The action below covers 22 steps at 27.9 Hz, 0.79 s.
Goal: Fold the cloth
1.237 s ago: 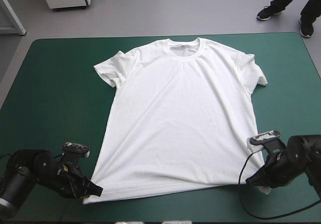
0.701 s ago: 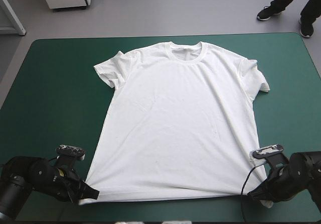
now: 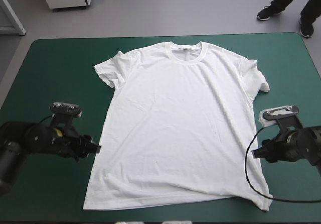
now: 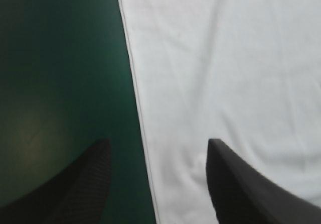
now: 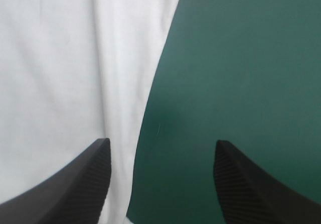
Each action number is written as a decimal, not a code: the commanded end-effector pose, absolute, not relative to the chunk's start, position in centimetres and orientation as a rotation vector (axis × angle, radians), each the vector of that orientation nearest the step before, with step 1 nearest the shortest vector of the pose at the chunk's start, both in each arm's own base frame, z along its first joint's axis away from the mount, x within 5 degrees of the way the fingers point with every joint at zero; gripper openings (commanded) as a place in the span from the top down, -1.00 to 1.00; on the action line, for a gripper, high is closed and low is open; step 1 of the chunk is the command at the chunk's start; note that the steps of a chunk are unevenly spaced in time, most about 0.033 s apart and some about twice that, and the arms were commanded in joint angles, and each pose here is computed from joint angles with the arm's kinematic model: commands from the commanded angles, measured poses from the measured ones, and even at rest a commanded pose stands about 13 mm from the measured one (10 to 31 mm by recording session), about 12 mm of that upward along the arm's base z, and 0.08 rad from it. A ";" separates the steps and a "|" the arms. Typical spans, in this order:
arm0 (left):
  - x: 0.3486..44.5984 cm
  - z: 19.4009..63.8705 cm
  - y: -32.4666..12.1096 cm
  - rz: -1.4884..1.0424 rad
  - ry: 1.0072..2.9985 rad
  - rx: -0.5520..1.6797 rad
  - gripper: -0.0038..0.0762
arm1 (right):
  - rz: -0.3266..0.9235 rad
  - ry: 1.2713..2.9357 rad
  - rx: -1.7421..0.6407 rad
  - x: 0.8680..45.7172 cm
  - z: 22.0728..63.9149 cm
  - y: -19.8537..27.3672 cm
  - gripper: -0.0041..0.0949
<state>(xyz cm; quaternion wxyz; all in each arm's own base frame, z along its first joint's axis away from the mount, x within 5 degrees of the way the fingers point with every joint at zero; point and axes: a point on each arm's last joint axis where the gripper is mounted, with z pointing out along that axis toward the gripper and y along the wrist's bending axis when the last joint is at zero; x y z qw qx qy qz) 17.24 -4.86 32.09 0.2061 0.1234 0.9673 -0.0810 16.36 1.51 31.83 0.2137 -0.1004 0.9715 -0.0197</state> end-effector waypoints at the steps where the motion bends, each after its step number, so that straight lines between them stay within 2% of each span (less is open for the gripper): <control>1: 22.7 33.1 -5.9 -0.217 2.611 0.323 -0.15 | -0.079 2.631 -0.266 19.7 32.9 1.7 -0.25; 3: 26.6 33.1 -6.6 -0.197 2.587 0.346 -0.15 | -0.081 2.668 -0.273 22.2 32.4 2.0 -0.25; 9: 32.4 31.3 -7.7 -0.167 2.608 0.393 -0.15 | -0.091 2.658 -0.277 26.6 32.6 2.5 -0.25; 15: 36.1 28.1 -8.2 -0.102 2.678 0.437 -0.15 | -0.106 2.630 -0.295 29.4 33.6 2.7 -0.25; 22: 38.0 24.8 -8.5 -0.090 2.748 0.450 -0.15 | -0.137 2.578 -0.297 30.4 34.9 2.6 -0.25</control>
